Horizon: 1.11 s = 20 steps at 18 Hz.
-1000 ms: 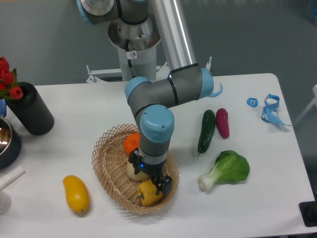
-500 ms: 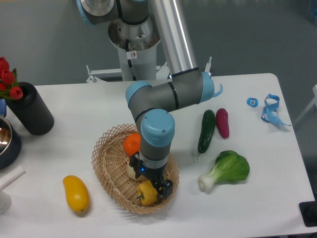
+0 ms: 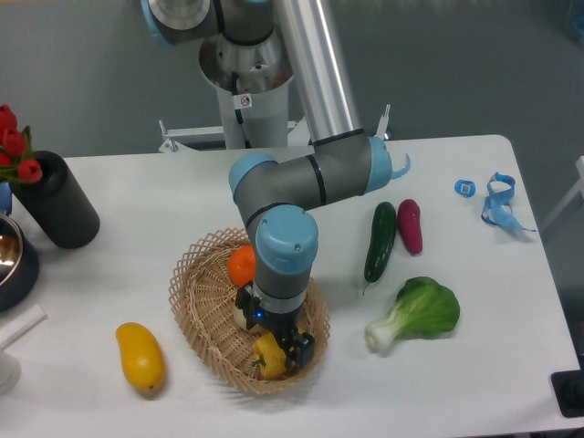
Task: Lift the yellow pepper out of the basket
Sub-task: 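Close the gripper fingers around the yellow bell pepper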
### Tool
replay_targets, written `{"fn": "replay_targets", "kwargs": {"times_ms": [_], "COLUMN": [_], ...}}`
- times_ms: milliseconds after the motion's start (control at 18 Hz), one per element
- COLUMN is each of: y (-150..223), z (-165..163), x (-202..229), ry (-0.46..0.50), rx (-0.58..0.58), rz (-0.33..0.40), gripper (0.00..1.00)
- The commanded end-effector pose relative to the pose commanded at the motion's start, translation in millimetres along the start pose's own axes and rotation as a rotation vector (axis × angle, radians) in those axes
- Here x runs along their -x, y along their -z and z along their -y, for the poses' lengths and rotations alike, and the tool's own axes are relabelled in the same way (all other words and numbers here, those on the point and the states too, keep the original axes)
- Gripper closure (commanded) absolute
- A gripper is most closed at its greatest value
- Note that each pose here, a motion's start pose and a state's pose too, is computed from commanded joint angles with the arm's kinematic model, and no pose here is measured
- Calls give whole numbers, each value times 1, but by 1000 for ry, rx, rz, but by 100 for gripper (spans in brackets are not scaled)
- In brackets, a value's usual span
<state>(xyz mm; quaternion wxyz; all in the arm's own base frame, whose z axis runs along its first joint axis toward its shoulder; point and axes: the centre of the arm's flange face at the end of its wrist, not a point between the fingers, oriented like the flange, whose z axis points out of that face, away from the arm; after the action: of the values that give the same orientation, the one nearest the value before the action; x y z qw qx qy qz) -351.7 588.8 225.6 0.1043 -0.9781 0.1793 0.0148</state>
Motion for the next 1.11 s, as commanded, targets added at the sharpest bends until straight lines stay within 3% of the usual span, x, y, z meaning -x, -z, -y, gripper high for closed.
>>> {"fn": "replay_targets", "kwargs": {"times_ms": [444,667,889,1111], "y": [-1,1,0,2], "z": [2,3,3,4], "x": [5,7,8,8], "ry": [1,9,31,29], "rx": [6,11,17,15], "rz": [10,19,20,24], "gripper": [0,16,51,55]}}
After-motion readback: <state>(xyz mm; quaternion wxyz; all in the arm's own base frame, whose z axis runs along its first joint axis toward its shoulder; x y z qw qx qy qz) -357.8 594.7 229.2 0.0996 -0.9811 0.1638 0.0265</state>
